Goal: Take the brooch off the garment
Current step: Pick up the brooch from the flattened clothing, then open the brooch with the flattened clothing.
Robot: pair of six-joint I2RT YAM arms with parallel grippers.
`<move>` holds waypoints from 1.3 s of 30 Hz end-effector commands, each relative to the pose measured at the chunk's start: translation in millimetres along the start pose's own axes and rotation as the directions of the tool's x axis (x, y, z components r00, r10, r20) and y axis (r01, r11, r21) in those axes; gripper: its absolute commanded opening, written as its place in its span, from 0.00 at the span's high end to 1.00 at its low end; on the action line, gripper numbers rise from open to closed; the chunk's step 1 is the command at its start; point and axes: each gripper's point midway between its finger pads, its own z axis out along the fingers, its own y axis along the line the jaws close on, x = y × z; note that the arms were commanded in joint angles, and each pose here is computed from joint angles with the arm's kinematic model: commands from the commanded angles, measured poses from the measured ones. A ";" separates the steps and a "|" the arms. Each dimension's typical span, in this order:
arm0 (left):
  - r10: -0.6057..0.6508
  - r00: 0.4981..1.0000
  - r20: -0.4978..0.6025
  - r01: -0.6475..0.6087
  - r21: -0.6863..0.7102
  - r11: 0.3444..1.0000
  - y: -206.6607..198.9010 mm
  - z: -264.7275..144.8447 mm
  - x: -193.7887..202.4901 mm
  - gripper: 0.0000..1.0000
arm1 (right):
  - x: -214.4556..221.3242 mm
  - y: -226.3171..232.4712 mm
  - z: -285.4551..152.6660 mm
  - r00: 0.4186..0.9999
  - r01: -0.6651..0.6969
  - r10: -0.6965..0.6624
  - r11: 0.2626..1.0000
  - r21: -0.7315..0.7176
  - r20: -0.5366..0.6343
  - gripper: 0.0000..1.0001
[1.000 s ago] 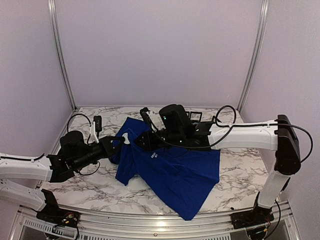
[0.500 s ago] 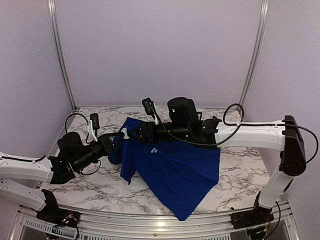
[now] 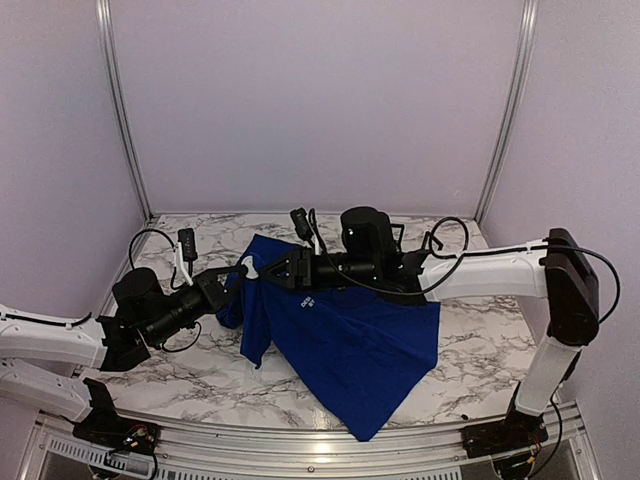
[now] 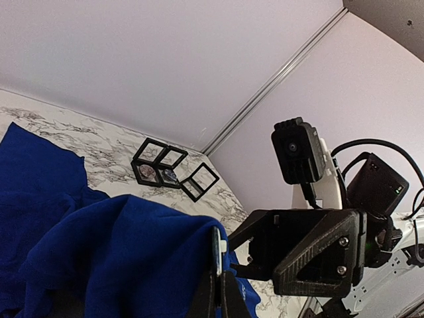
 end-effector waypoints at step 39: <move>-0.005 1.000 -0.014 0.007 0.154 0.988 -32.2 6.4 3.5 1.00 | 0.0 -8.7 7.8 0.989 -0.144 0.148 0.974 -0.174 0.012 0.70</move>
